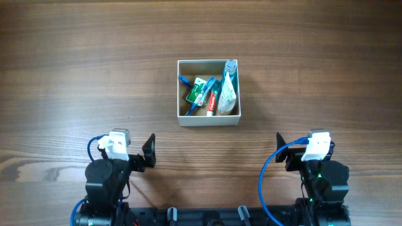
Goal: Pack container
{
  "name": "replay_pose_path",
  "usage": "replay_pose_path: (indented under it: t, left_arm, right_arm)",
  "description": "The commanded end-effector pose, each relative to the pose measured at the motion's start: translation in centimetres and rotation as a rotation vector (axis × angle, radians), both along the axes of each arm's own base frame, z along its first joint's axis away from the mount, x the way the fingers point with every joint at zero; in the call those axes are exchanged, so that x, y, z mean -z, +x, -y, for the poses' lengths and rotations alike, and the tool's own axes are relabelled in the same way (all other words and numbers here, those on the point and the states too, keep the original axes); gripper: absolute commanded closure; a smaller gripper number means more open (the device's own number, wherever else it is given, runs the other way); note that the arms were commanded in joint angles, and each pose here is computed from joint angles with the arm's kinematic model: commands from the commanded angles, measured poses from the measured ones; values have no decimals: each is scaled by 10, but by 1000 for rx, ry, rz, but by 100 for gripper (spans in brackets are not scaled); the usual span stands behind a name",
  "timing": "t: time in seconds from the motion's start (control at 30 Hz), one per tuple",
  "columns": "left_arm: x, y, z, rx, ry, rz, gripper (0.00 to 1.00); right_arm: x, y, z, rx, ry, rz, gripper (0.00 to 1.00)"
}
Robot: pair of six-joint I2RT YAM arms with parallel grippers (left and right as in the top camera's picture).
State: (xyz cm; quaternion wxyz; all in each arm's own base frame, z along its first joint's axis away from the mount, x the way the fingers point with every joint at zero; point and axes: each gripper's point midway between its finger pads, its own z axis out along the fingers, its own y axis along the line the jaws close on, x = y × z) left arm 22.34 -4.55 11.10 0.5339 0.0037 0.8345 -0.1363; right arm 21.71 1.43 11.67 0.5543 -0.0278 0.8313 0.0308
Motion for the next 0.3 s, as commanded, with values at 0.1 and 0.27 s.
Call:
replay_pose_path:
  t: [0.1,0.27]
  left_arm:
    - [2,-1,4,32,4,3,0]
    - [2,-1,4,32,4,3,0]
  right_arm:
    - [-4,0,-3,-20,-7,20,0]
    - [-4,0,-3,-20,-7,20,0]
